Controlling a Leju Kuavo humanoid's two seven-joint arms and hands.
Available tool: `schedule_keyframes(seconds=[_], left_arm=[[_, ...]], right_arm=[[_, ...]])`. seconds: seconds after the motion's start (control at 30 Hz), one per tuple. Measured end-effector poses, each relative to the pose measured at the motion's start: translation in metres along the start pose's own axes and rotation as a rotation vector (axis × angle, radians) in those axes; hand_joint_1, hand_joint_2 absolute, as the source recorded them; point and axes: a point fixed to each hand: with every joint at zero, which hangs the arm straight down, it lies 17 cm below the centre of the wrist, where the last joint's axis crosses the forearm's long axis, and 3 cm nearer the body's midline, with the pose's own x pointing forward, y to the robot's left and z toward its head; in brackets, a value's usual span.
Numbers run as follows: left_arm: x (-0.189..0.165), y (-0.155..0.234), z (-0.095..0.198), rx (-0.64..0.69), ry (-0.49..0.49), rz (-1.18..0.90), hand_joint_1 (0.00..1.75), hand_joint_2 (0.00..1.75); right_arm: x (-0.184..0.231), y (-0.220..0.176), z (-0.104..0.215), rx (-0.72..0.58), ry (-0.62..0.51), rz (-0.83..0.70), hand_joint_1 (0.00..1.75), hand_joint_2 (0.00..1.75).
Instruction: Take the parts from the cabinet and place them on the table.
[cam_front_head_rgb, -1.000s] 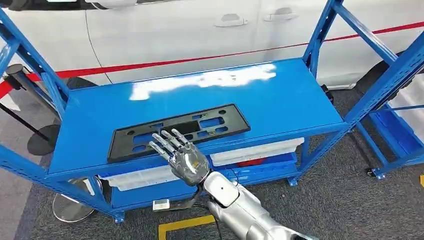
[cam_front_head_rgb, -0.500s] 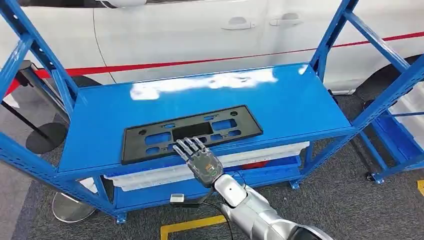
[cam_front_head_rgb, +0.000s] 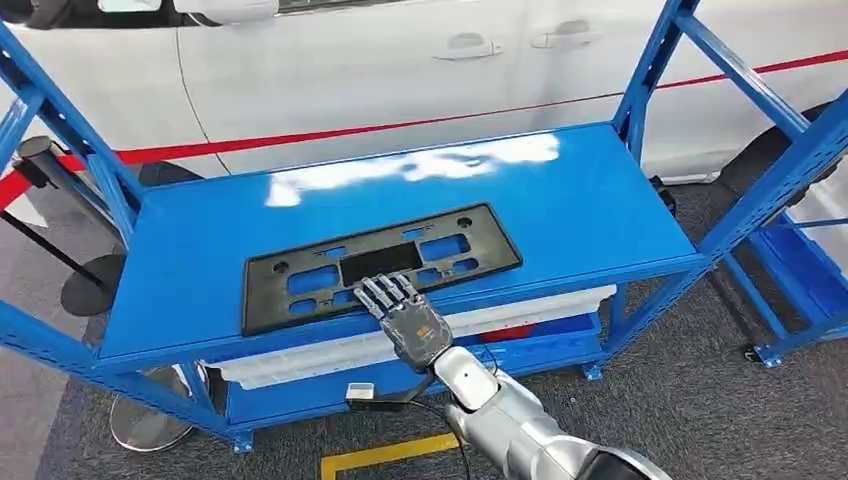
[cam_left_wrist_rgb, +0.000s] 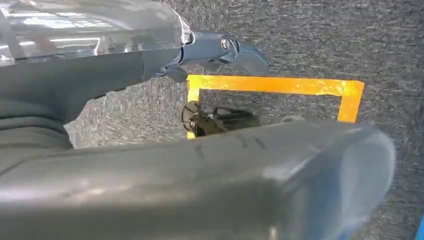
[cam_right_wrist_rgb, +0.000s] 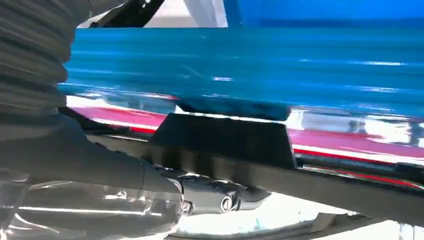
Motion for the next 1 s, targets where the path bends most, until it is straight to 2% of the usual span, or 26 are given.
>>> schedule_keyframes(seconds=[0.17,0.4,0.6,1.0], left_arm=[[-0.002,0.003,0.000,0.006,0.007,0.000,0.00,0.00],[-0.002,0.006,-0.001,0.041,0.013,0.015,0.00,0.00],[-0.007,0.006,0.001,0.055,0.022,0.028,0.00,0.00],[-0.007,0.004,0.002,0.084,0.018,0.075,0.00,0.00]], right_arm=[[0.002,-0.009,-0.006,-0.022,-0.001,-0.033,0.00,1.75],[0.015,-0.047,-0.029,-0.106,-0.049,-0.110,0.00,1.75],[0.022,-0.053,-0.033,-0.117,-0.068,-0.134,0.00,1.75],[0.036,-0.094,-0.064,-0.186,-0.125,-0.188,0.00,1.75]])
